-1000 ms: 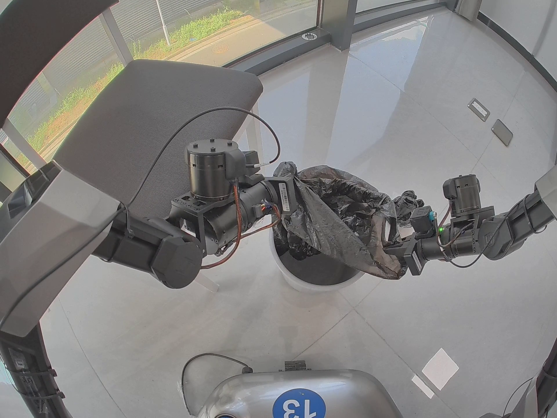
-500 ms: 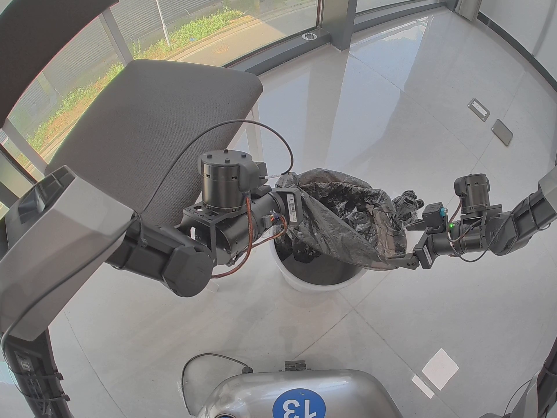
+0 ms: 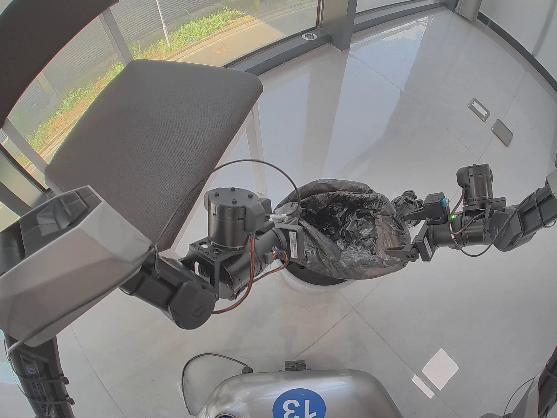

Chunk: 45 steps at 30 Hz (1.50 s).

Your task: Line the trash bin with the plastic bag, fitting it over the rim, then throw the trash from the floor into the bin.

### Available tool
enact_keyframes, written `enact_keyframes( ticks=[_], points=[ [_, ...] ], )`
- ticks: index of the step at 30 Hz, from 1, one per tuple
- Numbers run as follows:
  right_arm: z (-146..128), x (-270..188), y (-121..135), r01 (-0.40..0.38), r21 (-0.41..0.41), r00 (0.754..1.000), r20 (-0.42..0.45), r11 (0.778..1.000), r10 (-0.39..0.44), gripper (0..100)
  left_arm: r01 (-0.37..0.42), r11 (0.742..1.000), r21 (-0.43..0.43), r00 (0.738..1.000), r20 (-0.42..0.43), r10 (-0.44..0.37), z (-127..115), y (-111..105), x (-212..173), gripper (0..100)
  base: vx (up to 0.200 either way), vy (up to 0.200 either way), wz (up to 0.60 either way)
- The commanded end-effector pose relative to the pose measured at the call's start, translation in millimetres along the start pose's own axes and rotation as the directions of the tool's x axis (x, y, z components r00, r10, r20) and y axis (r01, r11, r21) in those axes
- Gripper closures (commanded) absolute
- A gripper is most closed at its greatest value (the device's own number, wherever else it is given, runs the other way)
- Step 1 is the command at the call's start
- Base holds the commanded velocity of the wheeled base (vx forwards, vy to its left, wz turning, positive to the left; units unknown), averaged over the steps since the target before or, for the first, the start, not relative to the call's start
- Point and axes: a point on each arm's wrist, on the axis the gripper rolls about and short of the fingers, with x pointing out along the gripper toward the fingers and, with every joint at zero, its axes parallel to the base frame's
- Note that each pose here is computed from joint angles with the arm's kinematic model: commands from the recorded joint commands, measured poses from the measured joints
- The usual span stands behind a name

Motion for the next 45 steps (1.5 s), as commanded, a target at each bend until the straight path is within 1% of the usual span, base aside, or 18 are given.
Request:
enact_keyframes(
  ticks=[1,4,6,9,16,24,26,29,36,37,42,45],
  points=[
    [10.4,-7.3,2.2,0.009,-0.021,1.0,0.028,1.0,-0.008,0,-0.006,1.0,0.009,0.999,-0.054,0.007,-20.2,0.9,-1.3,100,0.0,0.0,0.0],
    [12.7,-7.9,3.4,0.007,-0.025,0.999,0.032,1.0,-0.006,0,-0.011,1.0,0.008,0.999,-0.045,0.011,-17.7,3.0,-1.8,100,0.0,0.0,0.0],
    [13.9,-7.5,3.9,0.006,-0.028,0.999,0.035,1.0,-0.005,0,-0.011,1.0,0.025,0.999,-0.037,0.012,-14.1,3.8,-4.4,100,0.0,0.0,0.0],
    [15.7,-6.4,5.8,0.001,-0.032,0.999,0.039,0.999,0.0,0,-0.014,0.999,0.041,0.999,-0.044,0.015,-15.7,5.0,-7.6,100,0.0,0.0,0.0],
    [16.5,-6.5,5.4,0.003,-0.033,0.999,0.042,0.999,-0.001,0,-0.012,0.999,0.039,0.999,-0.035,0.013,-16.4,6.1,-11.7,100,0.0,0.0,0.0],
    [30.7,-3.7,2.0,0.012,-0.059,0.997,0.078,0.998,-0.008,0,-0.036,0.999,0.036,0.999,-0.013,0.036,-8.1,15.4,-16.1,100,0.0,0.0,0.0],
    [33.2,-3.0,3.1,0.01,-0.063,0.997,0.083,0.998,-0.004,0,-0.041,0.998,0.036,0.999,-0.021,0.042,-10.2,17.7,-17.5,100,0.0,0.0,0.0],
    [33.3,-2.8,3.6,0.008,-0.063,0.997,0.082,0.998,-0.002,0,-0.042,0.998,0.037,0.999,-0.032,0.043,-13.2,17.8,-19.2,100,0.0,0.0,0.0],
    [32.9,-4.2,3.9,0.008,-0.061,0.997,0.08,0.998,-0.003,0,-0.048,0.998,0.041,0.999,-0.012,0.048,-7.7,17.5,-18.0,100,0.0,0.0,0.0],
    [32.9,-4.2,3.9,0.008,-0.061,0.997,0.08,0.998,-0.003,0,-0.051,0.997,0.049,0.999,-0.013,0.052,-8.1,17.6,-18.2,0,0.0,0.0,0.0],
    [33.9,-4.3,3.4,0.01,-0.063,0.996,0.084,0.998,-0.005,0,-0.055,0.998,0.04,0.999,0.003,0.054,-2.8,18.5,-19.7,0,0.0,0.0,0.0],
    [34.3,-4.0,3.0,0.011,-0.064,0.996,0.085,0.998,-0.006,0,-0.066,0.997,0.039,0.998,0.007,0.066,-1.4,22.6,-19.8,0,0.0,0.0,0.0]
  ],
)
